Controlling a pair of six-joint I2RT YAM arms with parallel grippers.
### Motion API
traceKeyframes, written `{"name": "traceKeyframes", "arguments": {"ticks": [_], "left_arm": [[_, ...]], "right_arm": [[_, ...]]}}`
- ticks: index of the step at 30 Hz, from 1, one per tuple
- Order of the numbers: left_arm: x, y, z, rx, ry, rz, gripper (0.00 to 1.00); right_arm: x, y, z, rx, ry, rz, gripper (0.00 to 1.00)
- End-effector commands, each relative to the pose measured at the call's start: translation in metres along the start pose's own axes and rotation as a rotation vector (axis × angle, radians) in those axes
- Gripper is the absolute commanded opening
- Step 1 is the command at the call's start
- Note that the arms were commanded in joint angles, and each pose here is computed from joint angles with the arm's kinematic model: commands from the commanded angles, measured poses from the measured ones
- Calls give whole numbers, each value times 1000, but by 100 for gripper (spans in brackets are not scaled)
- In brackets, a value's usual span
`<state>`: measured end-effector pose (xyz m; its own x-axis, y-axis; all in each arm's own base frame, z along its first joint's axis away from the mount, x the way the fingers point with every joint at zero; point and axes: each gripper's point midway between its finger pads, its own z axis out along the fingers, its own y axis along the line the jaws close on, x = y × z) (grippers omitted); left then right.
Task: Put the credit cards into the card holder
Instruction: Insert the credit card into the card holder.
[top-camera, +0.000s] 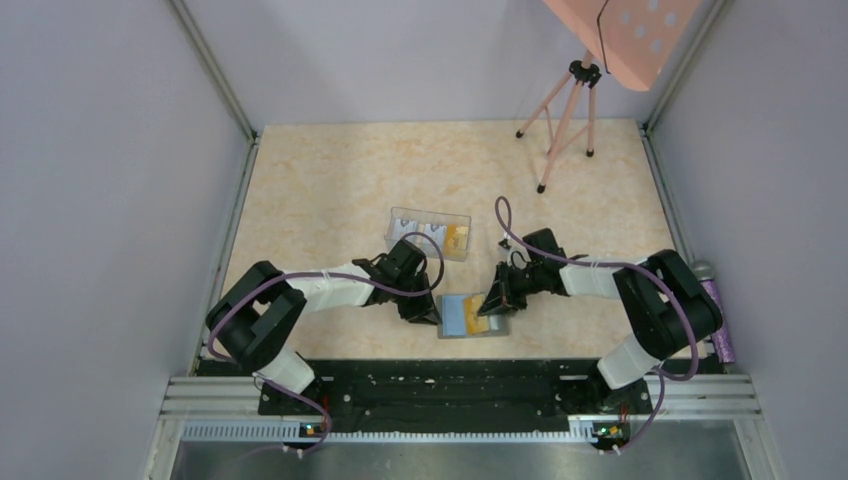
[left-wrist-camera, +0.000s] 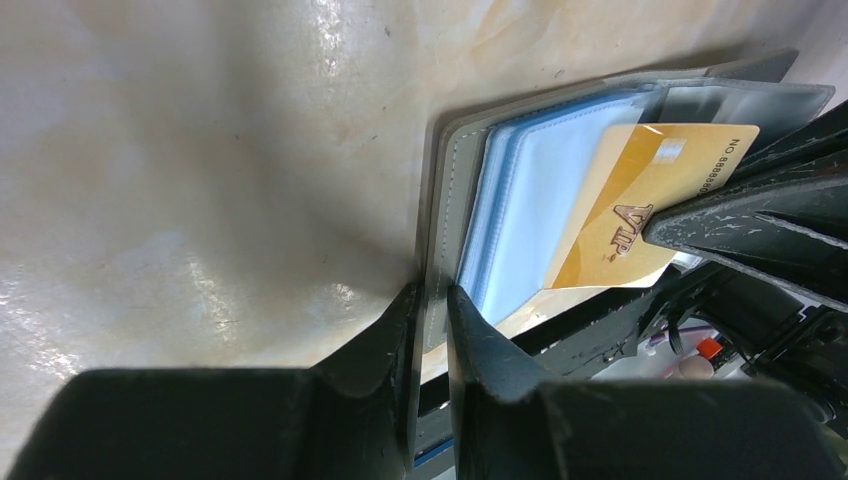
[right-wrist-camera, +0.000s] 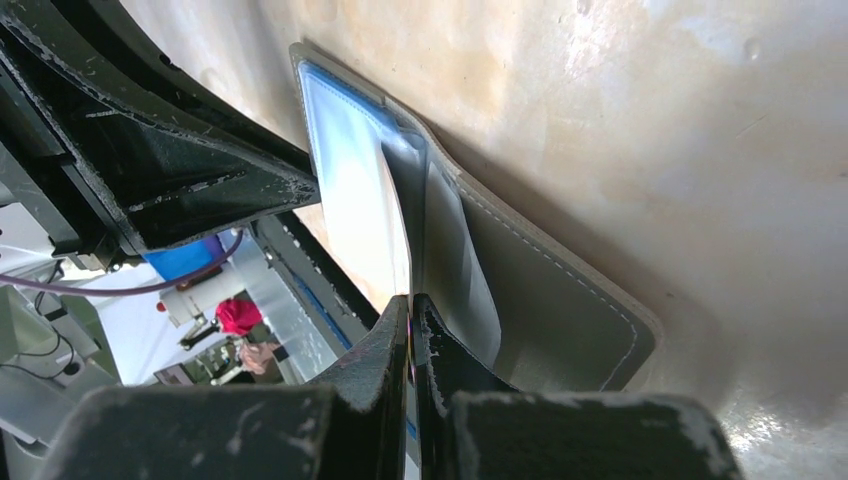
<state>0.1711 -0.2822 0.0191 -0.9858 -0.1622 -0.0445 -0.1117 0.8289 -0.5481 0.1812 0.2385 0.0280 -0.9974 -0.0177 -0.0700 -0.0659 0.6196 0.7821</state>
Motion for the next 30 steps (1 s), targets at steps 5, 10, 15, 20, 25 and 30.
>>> {"name": "traceKeyframes", "arguments": {"ticks": [5, 10, 15, 20, 25, 30], "left_arm": [[8, 21, 12, -95, 9, 21, 20], [8, 20, 13, -96, 9, 25, 20], [9, 20, 13, -97, 11, 26, 20], [9, 20, 14, -101, 13, 25, 20], [8, 20, 14, -106, 13, 27, 19], [9, 21, 14, -109, 13, 27, 19]], "right_arm": [[-28, 5, -3, 64, -102, -88, 0], [-30, 8, -1, 47, -109, -70, 0], [-21, 1, 2, 50, -86, -39, 0], [-10, -2, 0, 58, -51, -27, 0], [-7, -3, -7, 96, -55, -22, 0], [-6, 2, -11, 96, -46, -17, 0]]}}
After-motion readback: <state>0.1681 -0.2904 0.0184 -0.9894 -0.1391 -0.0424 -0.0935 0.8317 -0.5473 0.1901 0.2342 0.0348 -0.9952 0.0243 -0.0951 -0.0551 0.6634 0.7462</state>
